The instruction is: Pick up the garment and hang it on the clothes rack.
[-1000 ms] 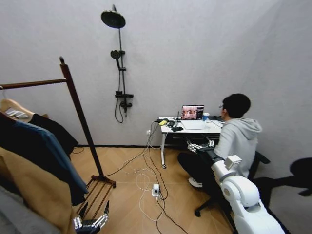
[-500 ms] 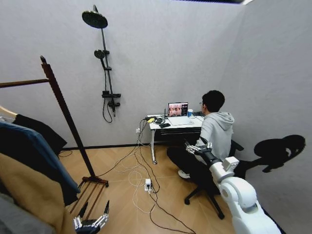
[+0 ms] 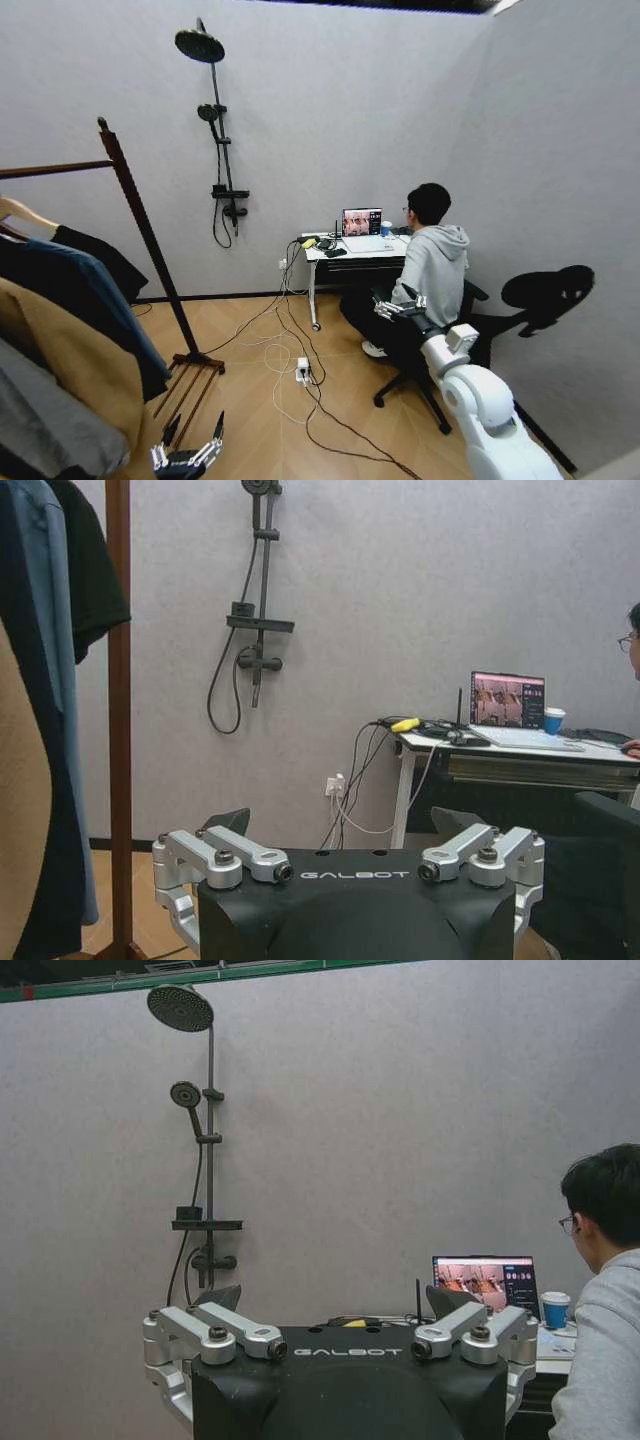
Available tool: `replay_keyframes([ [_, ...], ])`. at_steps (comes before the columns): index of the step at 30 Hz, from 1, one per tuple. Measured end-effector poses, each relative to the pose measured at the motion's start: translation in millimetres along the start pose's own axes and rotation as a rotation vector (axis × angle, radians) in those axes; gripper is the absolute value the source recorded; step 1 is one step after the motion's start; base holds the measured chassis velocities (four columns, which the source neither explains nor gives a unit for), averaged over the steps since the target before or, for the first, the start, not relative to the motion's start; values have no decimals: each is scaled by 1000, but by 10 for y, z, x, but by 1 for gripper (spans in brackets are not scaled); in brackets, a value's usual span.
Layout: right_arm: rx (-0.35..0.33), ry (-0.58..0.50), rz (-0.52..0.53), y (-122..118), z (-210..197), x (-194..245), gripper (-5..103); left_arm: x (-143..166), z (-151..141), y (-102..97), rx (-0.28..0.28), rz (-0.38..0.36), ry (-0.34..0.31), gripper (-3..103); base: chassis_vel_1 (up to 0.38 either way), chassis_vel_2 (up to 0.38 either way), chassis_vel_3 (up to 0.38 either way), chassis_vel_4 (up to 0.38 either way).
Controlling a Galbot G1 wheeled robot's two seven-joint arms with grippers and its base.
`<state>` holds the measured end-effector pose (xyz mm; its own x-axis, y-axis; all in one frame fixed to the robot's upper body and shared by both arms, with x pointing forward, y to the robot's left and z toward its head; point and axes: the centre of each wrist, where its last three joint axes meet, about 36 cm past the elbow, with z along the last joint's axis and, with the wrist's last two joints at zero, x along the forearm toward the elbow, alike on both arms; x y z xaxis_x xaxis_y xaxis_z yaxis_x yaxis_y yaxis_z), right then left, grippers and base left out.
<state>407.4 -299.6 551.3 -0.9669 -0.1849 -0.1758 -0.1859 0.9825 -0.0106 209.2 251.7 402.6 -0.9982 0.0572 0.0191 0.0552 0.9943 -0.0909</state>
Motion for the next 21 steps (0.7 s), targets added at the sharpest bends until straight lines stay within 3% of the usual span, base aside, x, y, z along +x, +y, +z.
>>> replay_keyframes([
  [21, 3, 6, -10, 121, 63, -60, 100, 0, 0, 0, 0, 0, 0, 100, 220, -224, -222, 218],
])
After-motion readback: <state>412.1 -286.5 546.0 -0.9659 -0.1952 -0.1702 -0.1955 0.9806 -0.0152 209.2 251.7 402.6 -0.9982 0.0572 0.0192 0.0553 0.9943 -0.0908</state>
